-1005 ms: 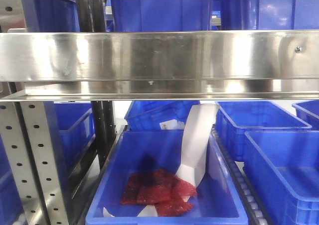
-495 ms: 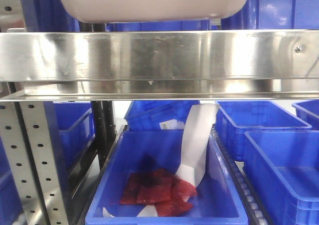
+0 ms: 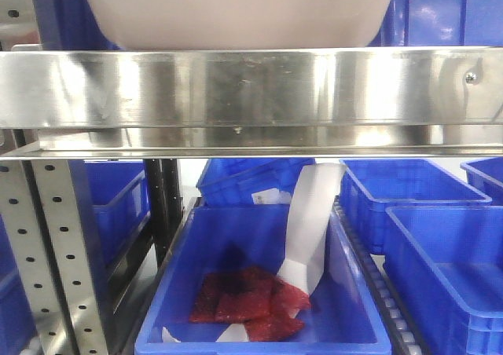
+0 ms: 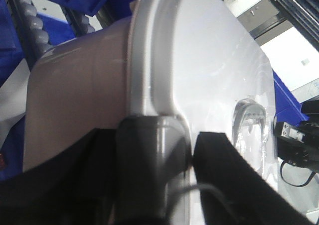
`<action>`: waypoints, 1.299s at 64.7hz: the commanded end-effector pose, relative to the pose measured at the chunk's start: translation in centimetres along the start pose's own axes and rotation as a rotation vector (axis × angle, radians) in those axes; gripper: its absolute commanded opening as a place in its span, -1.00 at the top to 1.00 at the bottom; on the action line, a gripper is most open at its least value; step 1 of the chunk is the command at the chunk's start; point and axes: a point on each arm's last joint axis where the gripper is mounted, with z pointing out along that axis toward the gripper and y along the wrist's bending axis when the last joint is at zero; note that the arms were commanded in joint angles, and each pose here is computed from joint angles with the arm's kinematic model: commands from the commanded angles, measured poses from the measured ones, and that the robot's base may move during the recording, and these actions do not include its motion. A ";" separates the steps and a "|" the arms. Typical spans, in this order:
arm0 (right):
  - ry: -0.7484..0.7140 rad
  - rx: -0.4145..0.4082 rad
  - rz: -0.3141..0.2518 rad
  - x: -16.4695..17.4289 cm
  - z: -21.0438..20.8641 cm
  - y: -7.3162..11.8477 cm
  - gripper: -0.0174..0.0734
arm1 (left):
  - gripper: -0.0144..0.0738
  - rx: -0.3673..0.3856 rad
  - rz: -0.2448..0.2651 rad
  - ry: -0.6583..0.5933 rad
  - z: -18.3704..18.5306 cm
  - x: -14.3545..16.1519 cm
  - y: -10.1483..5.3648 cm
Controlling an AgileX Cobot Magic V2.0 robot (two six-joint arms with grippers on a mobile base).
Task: Grab white bin and place on right shelf
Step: 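Lower the white bin with both grippers onto the roller shelf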
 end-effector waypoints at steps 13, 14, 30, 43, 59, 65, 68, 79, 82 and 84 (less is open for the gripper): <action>-0.121 -0.038 -0.080 -1.2 -1.1 3.1 -0.75 | -0.34 0.069 0.028 -0.085 -0.8 -1.2 -2.9; -0.123 -0.027 -0.084 -1.3 -1.1 3.0 -0.76 | -0.34 0.068 0.028 -0.086 -0.8 -1.2 -2.9; -0.152 0.068 -0.115 -1.9 -2.2 1.6 -0.78 | -0.33 0.014 0.049 -0.085 -1.6 -1.5 -1.8; -0.159 0.078 -0.109 -2.3 -3.1 1.1 -0.78 | -0.32 0.003 0.044 -0.092 -2.3 -1.8 -1.3; -0.076 0.026 -0.110 -1.5 -2.9 1.6 -0.29 | -0.02 0.035 0.042 -0.060 -2.3 -1.5 -1.6; -0.069 0.021 -0.110 -1.4 -2.9 1.6 0.24 | 0.50 0.035 0.042 -0.060 -2.3 -1.5 -1.6; -0.060 0.016 -0.111 -1.3 -2.9 1.7 0.46 | 0.72 0.050 0.032 -0.066 -2.3 -1.6 -1.7; -0.044 -0.024 -0.097 -1.1 -3.0 2.2 0.49 | 0.94 0.115 -0.008 -0.103 -2.5 -1.9 -2.4; -0.058 -0.020 -0.091 -1.1 -3.2 2.6 0.49 | 0.94 0.103 0.004 -0.111 -2.7 -2.0 -2.7; -0.074 -0.011 -0.085 -1.2 -3.5 2.9 0.49 | 0.94 0.092 0.017 -0.117 -3.0 -2.0 -3.0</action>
